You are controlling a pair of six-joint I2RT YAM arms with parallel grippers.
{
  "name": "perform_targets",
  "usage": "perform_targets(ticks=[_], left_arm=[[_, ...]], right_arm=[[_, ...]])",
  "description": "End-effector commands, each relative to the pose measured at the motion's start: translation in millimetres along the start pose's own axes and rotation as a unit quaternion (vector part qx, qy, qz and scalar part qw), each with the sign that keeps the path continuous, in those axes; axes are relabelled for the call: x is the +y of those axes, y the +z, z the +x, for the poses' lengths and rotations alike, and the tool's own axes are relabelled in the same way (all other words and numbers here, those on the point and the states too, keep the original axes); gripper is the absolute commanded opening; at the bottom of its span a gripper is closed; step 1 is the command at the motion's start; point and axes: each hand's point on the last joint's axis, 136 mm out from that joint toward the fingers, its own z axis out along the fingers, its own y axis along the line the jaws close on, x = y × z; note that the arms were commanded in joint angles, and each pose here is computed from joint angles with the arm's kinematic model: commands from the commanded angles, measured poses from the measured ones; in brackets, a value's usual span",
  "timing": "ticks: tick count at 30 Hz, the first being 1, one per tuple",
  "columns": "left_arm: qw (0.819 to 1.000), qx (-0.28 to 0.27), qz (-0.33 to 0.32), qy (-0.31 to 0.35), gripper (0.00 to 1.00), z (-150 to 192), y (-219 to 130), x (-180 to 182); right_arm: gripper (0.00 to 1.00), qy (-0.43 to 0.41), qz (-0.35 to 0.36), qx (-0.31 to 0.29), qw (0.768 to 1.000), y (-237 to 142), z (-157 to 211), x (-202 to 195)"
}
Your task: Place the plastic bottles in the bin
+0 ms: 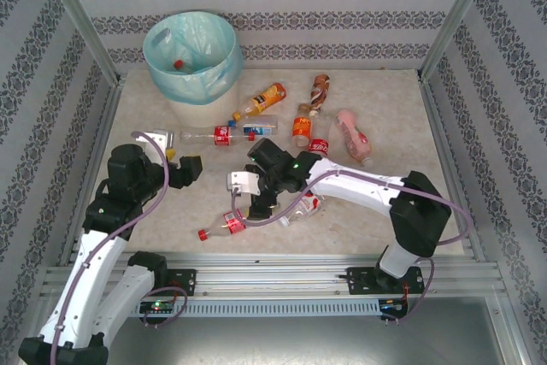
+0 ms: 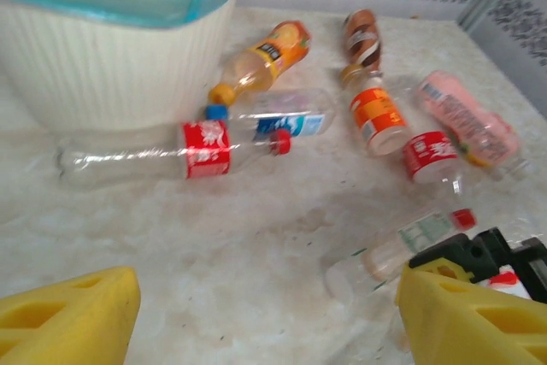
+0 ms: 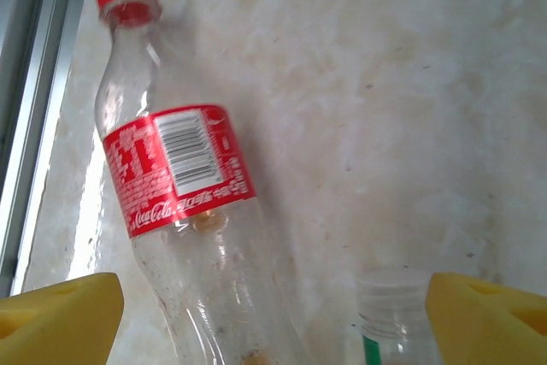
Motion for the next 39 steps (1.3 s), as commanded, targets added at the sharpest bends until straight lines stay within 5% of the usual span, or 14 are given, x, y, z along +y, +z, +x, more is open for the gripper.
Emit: perform_targets(ticks=[1, 10, 23, 33, 39], left_arm=[[0.998, -0.007, -0.047, -0.028, 0.81, 7.7, 0.8, 17.2], [0.998, 0.037, -0.005, -0.053, 0.89, 35.1, 17.8, 8.2], [0.996, 0.047, -0.053, -0.05, 1.0, 37.6, 20.4, 25.1], [0.996, 0.032, -0.078, -0.039, 1.0, 28.5, 13.8, 32.2], [0.994, -0.046, -0.101, -0.013, 1.0, -22.5, -14.1, 30.1]], right_arm=[[0.91, -0.051, -0.023, 0.021, 0.998, 11.6, 7.4, 12.7], [0.91, -0.075, -0.048, 0.064, 0.994, 41.9, 24.1, 35.2], [0.87, -0.082, -0.044, 0.097, 0.991, 73.4, 31.1, 29.2], [0.6, -0.084, -0.051, 0.094, 0.991, 71.1, 20.4, 26.5], [0.52, -0.072, -0.036, 0.031, 0.996, 37.2, -16.6, 24.4]])
